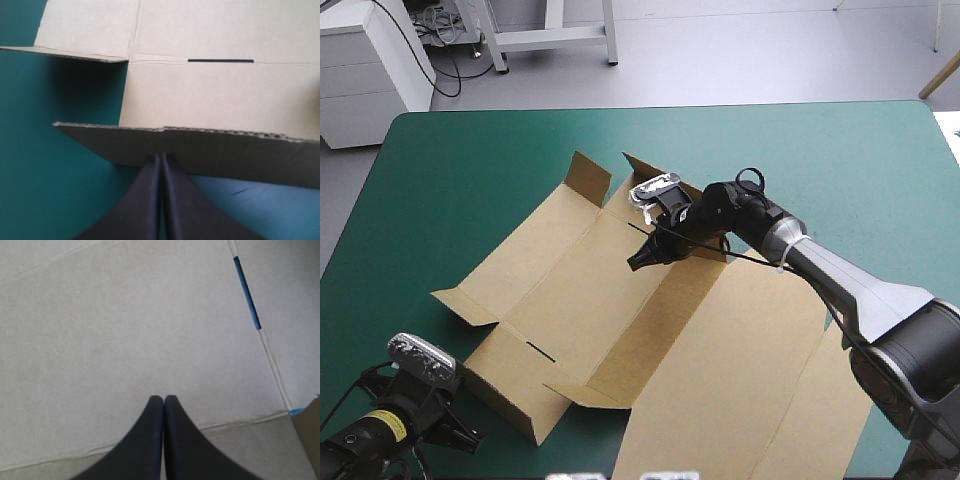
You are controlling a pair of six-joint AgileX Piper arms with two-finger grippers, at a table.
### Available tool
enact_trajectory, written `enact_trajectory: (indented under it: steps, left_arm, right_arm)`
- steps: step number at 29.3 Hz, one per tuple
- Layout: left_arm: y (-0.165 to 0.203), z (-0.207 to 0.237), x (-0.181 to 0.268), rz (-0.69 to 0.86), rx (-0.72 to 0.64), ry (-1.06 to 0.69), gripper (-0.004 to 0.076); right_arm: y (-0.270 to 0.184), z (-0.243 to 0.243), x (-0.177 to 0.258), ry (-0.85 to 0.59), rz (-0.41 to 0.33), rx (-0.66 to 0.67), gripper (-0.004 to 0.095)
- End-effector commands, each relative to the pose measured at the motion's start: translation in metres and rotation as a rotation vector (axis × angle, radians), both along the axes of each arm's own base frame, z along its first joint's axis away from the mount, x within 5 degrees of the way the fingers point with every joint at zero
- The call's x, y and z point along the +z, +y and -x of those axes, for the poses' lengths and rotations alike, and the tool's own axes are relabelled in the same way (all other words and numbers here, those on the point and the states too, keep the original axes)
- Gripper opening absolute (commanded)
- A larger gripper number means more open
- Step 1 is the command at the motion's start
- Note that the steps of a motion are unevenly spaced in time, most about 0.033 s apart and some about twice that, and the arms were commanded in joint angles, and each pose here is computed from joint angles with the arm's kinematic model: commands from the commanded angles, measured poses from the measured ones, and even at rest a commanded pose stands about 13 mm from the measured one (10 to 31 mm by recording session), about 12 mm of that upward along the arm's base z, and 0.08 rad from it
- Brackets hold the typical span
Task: Fold the box
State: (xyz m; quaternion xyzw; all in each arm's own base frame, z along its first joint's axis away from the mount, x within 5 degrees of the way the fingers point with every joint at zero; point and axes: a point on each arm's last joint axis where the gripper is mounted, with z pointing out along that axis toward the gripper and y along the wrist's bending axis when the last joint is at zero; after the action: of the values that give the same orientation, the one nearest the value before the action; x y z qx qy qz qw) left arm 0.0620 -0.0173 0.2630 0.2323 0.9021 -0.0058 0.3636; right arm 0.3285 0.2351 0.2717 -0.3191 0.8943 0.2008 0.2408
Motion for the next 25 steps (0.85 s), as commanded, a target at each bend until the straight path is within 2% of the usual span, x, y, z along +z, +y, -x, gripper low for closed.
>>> enact_trajectory:
  steps: [1,25]
  left_arm:
    - [-0.0024,-0.0041,0.0120,0.033,-0.005,-0.067,-0.0010]
    - [-0.0024,-0.0041,0.0120,0.033,-0.005,-0.067,-0.0010]
  right_arm:
    - [-0.0017,0.0025,0.0305,-0.080,-0.065,-0.012,-0.0019]
    - [-0.0045,0.0070,0.0338,-0.006,-0.041,-0.027,-0.0018]
